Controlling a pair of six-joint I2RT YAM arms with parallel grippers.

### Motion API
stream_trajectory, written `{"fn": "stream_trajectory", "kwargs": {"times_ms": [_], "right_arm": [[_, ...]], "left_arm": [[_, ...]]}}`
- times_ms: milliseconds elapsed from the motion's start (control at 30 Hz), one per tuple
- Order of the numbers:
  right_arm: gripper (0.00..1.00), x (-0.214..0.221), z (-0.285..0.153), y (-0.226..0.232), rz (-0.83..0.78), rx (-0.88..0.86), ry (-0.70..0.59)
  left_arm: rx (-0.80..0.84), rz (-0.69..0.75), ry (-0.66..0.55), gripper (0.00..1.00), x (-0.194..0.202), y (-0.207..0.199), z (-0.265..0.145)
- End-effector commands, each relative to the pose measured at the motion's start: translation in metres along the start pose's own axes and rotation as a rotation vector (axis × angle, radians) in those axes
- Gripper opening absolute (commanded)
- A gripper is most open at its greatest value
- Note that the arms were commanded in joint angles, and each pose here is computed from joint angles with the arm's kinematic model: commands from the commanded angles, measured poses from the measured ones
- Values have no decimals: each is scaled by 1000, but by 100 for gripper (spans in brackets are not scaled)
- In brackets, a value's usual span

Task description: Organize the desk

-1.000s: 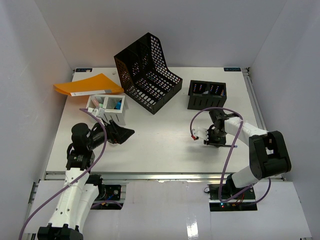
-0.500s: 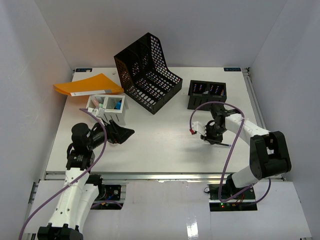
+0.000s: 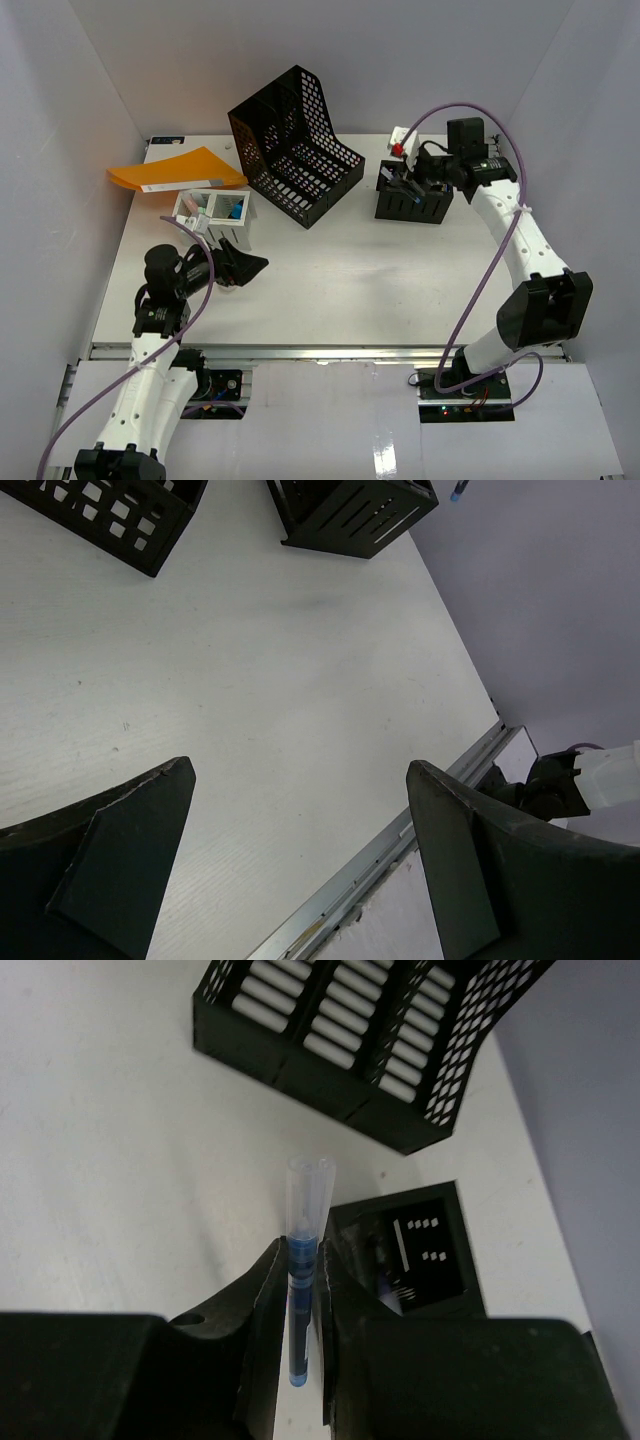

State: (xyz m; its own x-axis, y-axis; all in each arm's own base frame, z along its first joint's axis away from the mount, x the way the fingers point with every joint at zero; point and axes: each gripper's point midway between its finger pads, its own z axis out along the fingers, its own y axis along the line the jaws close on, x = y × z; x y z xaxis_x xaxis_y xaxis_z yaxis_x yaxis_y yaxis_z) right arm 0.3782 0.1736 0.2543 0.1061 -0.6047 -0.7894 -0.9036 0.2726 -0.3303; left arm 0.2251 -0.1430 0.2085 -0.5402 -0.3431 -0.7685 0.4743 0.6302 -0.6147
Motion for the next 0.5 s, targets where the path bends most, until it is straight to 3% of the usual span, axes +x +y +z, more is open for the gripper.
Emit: {"fn": "stream_trajectory", "kwargs": {"times_ms": [0,100,200,467], "right_arm": [[8,-47,9,-59,113,114,-241],[8,-42,12,-87,211,172,-341],[8,-47,11,-115,200,240,-458],[8,-6,31,-135,236,284,-477]], "left_arm": [[-15,28,-24,98,-9,-2,-2],[-22,29,-30,98,-11,-1,-2],[-36,23,-28,98,-10,2,-1],[-71,10,-25,98,-10,10,0]]}}
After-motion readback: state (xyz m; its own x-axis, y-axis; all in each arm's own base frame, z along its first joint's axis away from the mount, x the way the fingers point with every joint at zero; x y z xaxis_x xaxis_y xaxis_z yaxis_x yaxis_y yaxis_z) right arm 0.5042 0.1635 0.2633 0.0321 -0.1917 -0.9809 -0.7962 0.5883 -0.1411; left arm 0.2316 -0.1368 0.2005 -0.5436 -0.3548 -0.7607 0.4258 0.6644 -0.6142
